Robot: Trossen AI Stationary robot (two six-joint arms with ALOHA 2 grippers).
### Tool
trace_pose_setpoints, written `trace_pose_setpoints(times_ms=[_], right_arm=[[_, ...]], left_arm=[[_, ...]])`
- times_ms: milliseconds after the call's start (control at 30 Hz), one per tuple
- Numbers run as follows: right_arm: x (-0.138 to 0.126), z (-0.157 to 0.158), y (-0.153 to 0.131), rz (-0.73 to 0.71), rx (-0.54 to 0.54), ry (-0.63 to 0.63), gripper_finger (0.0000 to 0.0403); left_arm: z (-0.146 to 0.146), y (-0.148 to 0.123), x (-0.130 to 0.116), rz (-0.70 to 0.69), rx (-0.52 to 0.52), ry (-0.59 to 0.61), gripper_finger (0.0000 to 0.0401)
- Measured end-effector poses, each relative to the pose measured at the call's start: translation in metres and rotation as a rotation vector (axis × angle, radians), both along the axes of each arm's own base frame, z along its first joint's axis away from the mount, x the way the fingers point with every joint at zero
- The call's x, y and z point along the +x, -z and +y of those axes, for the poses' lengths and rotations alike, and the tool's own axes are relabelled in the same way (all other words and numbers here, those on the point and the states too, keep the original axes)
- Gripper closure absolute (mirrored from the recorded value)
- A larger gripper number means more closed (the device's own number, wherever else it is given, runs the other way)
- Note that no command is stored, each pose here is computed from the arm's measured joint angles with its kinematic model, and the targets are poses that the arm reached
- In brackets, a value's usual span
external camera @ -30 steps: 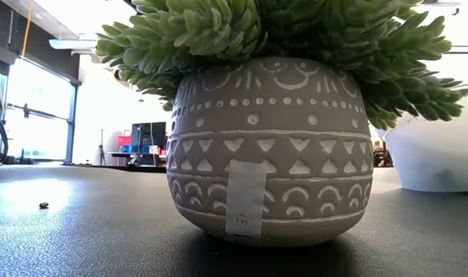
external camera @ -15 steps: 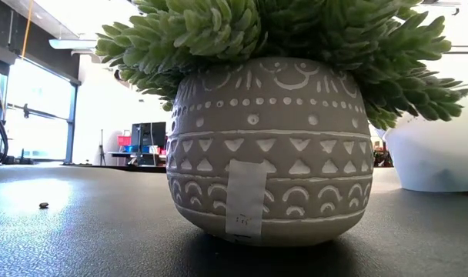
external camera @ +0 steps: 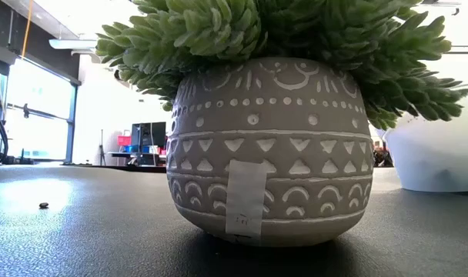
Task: Sort candy
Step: Put the red candy wrapper into the green bucket, then put the white candy wrapper into the white bucket
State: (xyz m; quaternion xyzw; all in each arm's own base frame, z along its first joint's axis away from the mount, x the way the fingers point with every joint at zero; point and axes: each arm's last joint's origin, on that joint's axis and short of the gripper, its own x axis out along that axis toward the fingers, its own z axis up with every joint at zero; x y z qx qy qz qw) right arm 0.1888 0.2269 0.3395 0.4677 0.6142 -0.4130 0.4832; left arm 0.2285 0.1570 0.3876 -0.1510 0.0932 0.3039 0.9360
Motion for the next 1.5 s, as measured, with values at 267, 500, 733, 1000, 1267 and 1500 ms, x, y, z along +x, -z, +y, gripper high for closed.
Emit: trace_pose_setpoints(times_ms=[267, 500, 733, 1000, 1267, 1500], right_arm=[[-0.007, 0.007, 0.005, -0.005, -0.006, -0.026, 0.0355], [-0.004, -0.001, 0.005, -0.003, -0.059, -0.037, 0.0289], [0.024, -0.031, 0.003, -0.186, -0.214, -0.184, 0.0277], [0.066, -0.091, 0.002, -0.215, -0.328, -0.434, 0.0277], [0.082, -0.146, -0.005, -0.204, -0.357, -0.576, 0.0277], [0.087, -0.195, -0.011, -0.178, -0.412, -0.624, 0.0277]], left_arm=[[0.000, 0.000, 0.000, 0.000, -0.001, 0.000, 0.0295], [0.000, 0.000, 0.000, 0.000, 0.000, 0.000, 0.0295], [0.000, 0.000, 0.000, 0.001, -0.001, 0.001, 0.0295], [-0.005, 0.001, 0.003, -0.015, -0.037, 0.144, 0.0295], [-0.017, 0.018, 0.000, 0.099, -0.230, 0.361, 0.0295], [-0.026, 0.029, -0.003, 0.234, -0.242, 0.415, 0.0295]])
